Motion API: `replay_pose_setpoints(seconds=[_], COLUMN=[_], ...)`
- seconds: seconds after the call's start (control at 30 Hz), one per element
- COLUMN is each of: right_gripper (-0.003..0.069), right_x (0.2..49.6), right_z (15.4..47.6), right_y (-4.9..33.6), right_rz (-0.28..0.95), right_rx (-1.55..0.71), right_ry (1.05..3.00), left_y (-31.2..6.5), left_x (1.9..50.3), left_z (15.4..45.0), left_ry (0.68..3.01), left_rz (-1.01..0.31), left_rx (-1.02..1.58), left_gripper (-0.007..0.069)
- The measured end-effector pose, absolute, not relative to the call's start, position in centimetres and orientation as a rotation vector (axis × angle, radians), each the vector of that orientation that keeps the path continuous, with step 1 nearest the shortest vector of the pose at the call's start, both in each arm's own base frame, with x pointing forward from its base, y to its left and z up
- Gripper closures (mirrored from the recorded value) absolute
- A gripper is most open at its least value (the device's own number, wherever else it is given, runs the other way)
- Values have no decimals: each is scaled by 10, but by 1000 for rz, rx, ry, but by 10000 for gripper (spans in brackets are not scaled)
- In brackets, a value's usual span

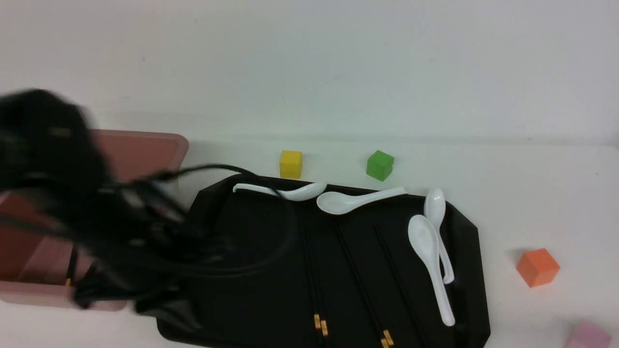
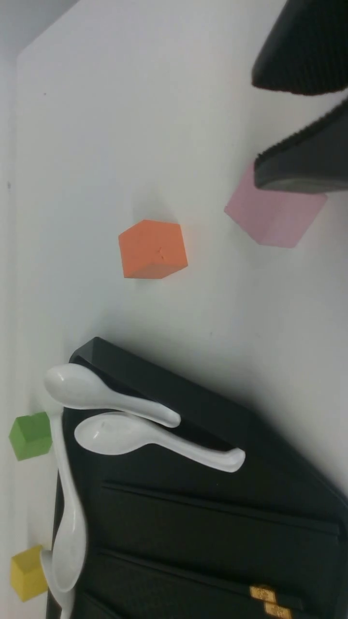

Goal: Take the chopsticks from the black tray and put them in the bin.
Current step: Use the left arm to grab a pair of chopsticks

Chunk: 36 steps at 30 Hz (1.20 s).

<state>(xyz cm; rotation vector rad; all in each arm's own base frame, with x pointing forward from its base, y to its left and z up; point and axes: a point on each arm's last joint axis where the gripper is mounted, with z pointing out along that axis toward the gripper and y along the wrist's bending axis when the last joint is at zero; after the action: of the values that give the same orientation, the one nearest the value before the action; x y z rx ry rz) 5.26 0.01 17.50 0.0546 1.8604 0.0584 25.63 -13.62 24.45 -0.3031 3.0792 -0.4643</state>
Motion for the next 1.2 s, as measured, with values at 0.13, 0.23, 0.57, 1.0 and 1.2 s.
replay_pose_setpoints(seconds=[0.13,0.23,0.57,1.0,1.2], right_gripper=[419,419,419,419,419], right_x=[53,53,53,53,53], right_z=[175,175,175,175,175], right_y=[0,0,0,0,0], right_rz=[58,58,58,58,58], right_rx=[55,55,55,55,55], right_ry=[1860,1860,1860,1860,1860], left_y=[-185,-219,-266,-270,-271], left_x=[275,284,301,313,314], left_z=[229,224,208,172,161], left_ry=[3098,3080,2957,2941,2962], left_rz=[-400,-374,-322,-229,-208], left_rx=[-205,-185,-331,-411,-419], left_gripper=[638,638,521,316,377])
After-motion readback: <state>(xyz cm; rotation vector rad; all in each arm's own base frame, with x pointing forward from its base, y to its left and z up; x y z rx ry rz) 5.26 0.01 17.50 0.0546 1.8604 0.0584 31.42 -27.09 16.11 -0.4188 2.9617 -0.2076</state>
